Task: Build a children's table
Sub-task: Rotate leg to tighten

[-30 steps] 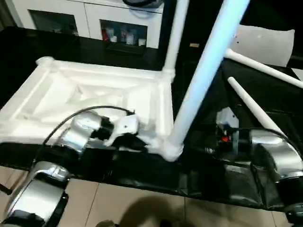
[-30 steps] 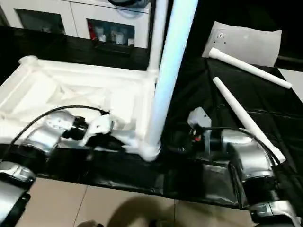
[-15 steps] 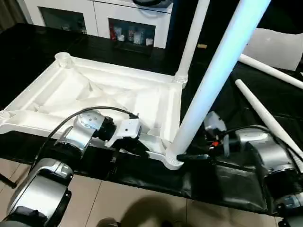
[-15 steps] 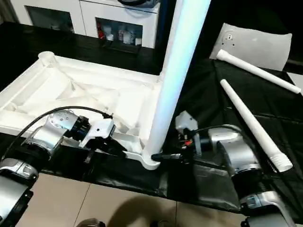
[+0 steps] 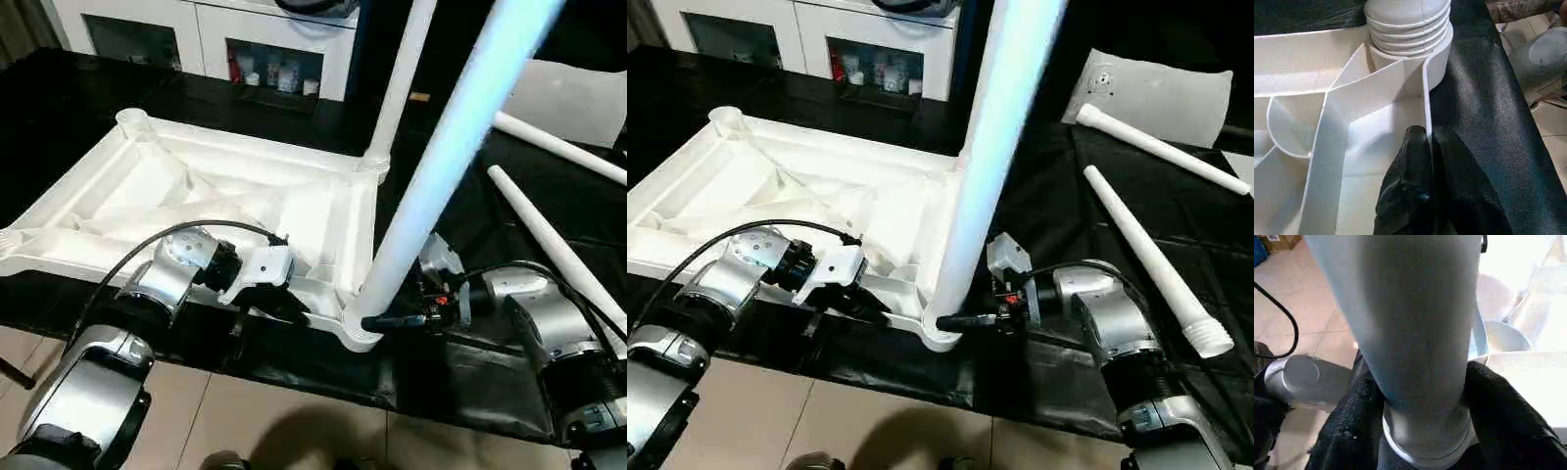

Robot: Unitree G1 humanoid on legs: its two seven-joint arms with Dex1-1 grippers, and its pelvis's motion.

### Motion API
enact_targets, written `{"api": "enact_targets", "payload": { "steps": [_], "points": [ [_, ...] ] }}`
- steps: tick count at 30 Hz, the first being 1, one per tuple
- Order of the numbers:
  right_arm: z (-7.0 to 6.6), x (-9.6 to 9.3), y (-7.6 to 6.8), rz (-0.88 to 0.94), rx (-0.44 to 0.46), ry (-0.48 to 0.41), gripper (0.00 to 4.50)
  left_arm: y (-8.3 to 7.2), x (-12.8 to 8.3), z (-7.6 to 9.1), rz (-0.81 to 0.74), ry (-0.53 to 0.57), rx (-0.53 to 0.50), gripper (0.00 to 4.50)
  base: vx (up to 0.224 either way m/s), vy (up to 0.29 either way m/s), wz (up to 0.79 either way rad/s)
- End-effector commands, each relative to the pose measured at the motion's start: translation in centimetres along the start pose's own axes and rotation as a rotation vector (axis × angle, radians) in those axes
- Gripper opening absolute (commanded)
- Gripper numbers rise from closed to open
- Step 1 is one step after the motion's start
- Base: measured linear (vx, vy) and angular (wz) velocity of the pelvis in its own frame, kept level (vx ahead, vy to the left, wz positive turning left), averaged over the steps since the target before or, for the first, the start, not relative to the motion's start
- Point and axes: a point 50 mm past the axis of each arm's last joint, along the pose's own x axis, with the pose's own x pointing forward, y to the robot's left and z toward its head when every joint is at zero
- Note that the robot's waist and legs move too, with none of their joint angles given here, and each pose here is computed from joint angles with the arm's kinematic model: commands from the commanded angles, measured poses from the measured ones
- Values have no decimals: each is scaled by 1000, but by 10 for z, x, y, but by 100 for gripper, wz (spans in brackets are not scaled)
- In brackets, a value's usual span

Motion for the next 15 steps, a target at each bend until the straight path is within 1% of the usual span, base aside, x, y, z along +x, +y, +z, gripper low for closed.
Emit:
{"api": "enact_targets", "payload": {
  "steps": [1,5,6,7,9,10,12,14,15],
  "points": [
    [-2,-1,4,26,10,-12,218,-2,6,-1,-41,24,11,0,0,0,0],
    [-6,2,7,-18,42,-33,208,1,8,1,9,-12,-27,0,0,0,0],
    [-9,7,6,-83,86,-52,207,6,8,2,65,-17,-42,0,0,0,0],
    [-10,10,6,-124,96,-68,207,8,9,3,100,-17,-49,0,0,0,0],
    [-11,12,5,-149,99,-78,205,10,9,4,121,-16,-53,0,0,0,0],
    [-11,17,3,-204,124,-96,204,14,10,4,169,-8,-73,0,0,0,0],
    [-8,31,0,-313,128,-129,204,24,14,7,286,-20,-157,0,0,0,0],
    [-6,45,-5,-430,198,-144,204,34,22,17,384,-93,-250,0,0,0,0],
    [-6,49,-6,-463,222,-144,203,37,24,21,404,-117,-276,0,0,0,0]
  ]
}}
